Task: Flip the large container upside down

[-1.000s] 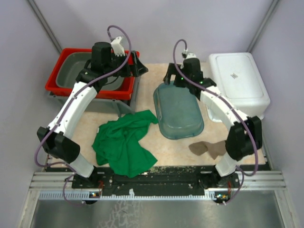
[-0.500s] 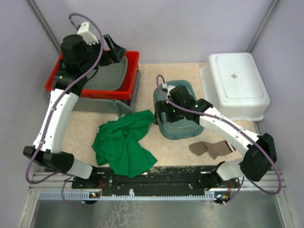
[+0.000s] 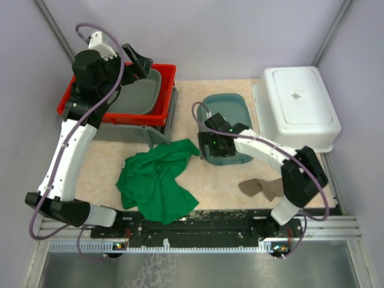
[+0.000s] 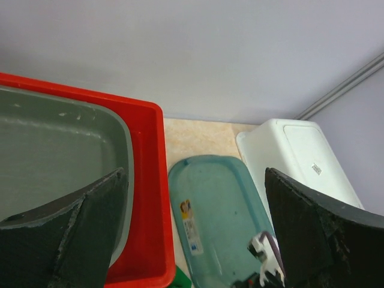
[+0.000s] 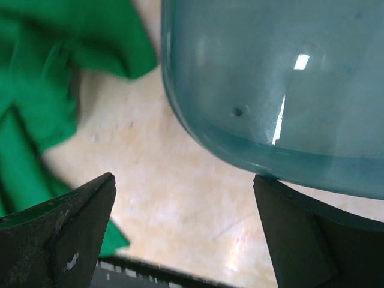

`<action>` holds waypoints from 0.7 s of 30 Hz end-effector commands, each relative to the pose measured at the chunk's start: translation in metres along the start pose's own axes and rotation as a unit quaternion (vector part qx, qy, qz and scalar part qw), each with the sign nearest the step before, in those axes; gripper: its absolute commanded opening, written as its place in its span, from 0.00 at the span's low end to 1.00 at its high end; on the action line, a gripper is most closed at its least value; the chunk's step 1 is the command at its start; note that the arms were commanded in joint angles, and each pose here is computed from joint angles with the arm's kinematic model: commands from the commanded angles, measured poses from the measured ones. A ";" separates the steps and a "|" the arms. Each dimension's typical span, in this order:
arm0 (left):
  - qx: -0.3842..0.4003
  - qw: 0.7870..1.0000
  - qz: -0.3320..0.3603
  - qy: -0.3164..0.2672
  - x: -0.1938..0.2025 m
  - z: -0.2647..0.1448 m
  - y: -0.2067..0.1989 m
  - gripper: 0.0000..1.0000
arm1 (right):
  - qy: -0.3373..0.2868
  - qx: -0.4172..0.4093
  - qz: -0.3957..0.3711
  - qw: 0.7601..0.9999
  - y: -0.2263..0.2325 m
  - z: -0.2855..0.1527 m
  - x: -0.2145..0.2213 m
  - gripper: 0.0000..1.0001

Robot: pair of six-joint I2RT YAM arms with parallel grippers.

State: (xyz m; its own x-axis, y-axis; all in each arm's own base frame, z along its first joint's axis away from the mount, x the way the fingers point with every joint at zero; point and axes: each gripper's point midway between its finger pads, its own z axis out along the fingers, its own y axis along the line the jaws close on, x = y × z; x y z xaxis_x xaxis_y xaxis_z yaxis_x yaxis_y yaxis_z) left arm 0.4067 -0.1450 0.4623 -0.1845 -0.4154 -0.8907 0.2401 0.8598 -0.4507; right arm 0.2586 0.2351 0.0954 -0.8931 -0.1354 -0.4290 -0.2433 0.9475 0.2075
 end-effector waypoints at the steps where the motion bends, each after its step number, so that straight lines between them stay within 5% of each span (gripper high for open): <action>1: 0.004 1.000 -0.010 -0.029 -0.014 -0.010 -0.004 1.00 | -0.110 0.086 0.082 0.987 -0.027 0.027 -0.084 0.98; 7: 0.000 0.999 -0.002 -0.034 -0.015 -0.018 -0.001 1.00 | -0.175 0.097 0.097 0.975 -0.033 0.031 -0.157 0.98; 21: -0.023 0.999 0.037 -0.024 -0.015 -0.030 0.008 1.00 | -0.190 0.129 0.106 0.967 -0.074 0.046 -0.196 0.98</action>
State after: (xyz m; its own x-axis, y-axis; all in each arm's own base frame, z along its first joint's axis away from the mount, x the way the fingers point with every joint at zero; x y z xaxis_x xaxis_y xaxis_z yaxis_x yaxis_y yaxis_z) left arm 0.3836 -0.1290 0.4668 -0.1357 -0.4107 -0.9016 0.2182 0.8753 -0.4315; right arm 0.4432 0.2183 0.1070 -0.7443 0.1400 -0.6530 0.0600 0.9879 0.1433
